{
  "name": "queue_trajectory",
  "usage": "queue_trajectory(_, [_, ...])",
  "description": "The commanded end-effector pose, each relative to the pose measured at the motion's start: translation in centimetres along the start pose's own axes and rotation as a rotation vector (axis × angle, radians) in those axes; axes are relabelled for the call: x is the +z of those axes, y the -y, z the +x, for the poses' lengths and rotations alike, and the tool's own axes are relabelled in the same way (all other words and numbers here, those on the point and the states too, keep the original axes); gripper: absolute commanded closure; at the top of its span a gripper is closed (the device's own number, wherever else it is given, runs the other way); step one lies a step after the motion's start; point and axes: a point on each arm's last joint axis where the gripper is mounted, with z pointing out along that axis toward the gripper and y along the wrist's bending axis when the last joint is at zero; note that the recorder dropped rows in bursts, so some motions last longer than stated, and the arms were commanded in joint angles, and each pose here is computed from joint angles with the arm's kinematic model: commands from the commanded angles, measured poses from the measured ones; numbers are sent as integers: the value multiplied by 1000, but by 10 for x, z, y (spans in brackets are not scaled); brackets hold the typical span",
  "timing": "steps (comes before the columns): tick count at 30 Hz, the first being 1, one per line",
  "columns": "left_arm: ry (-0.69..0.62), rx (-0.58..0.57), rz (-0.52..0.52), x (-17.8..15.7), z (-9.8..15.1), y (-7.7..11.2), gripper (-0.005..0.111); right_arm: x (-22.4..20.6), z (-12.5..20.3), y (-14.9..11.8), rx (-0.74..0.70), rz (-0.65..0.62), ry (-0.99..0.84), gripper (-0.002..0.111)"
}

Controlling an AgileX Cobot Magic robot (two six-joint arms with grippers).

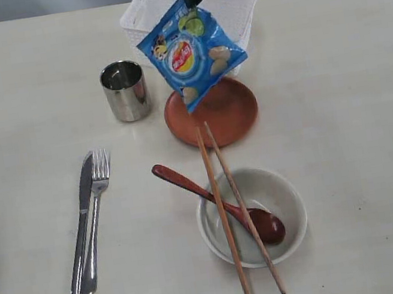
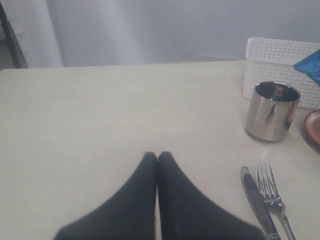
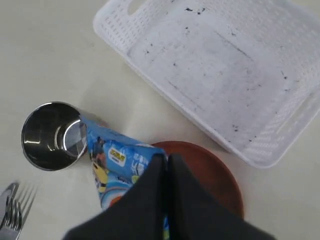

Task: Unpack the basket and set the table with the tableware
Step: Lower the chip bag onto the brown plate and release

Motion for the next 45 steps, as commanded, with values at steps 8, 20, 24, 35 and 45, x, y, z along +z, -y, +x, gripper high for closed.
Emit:
queue_trajectory(8, [7, 0, 8, 0, 0, 0, 107, 19, 9, 3, 17, -4, -23, 109])
queue_trajectory(20, [7, 0, 8, 0, 0, 0, 107, 34, 20, 5, 14, 29, -131, 109])
queue_trajectory(24, [7, 0, 8, 0, 0, 0, 107, 36, 19, 5, 17, 24, -122, 109])
queue_trajectory(35, [7, 0, 8, 0, 0, 0, 107, 52, 31, 7, 44, 61, -234, 108])
queue_trajectory(45, [7, 0, 8, 0, 0, 0, 107, 52, 31, 7, 31, 66, -233, 60])
